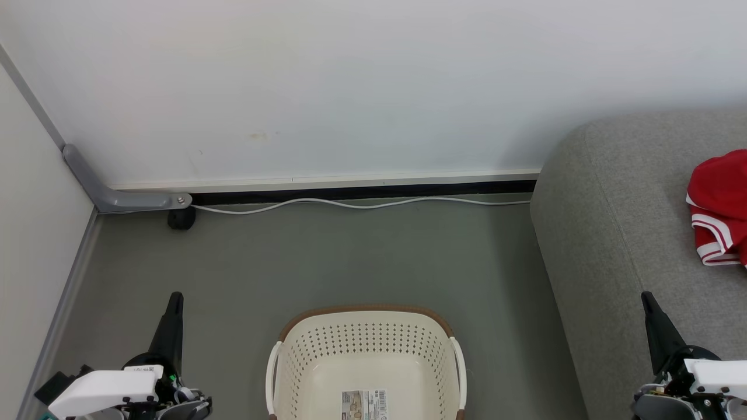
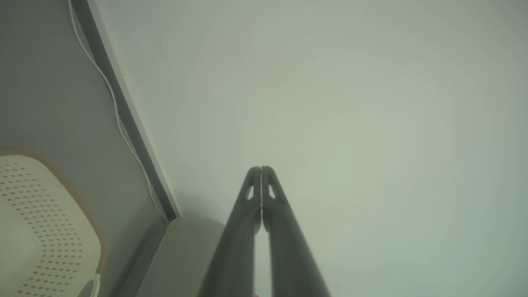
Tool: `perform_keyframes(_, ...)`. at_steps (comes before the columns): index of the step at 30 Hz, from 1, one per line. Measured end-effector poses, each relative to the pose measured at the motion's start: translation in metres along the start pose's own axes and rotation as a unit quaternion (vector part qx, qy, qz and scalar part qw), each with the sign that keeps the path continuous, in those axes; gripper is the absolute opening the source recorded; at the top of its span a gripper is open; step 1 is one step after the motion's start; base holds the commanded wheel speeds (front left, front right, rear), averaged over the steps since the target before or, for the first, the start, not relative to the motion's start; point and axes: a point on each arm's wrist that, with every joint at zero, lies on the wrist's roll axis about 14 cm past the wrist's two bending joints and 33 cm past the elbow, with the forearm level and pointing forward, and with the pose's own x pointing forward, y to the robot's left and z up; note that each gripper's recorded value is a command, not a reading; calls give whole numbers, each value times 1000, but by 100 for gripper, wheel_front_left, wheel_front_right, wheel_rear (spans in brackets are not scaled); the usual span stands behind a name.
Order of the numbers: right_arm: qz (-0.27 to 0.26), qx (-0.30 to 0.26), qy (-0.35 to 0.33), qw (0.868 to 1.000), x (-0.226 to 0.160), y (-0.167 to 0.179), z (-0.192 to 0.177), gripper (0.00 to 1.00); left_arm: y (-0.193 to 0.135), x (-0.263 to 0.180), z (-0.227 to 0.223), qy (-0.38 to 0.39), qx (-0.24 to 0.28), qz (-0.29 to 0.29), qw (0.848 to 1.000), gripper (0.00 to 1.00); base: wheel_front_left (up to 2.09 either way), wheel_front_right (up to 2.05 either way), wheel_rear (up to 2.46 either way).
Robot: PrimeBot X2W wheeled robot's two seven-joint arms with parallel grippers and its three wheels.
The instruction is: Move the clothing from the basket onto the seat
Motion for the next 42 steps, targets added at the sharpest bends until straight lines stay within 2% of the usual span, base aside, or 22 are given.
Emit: perform_keyframes(42,1,0,-1,1000,0,0,0,0,0,0,1,-1,-3,0,1000,0,0,0,0)
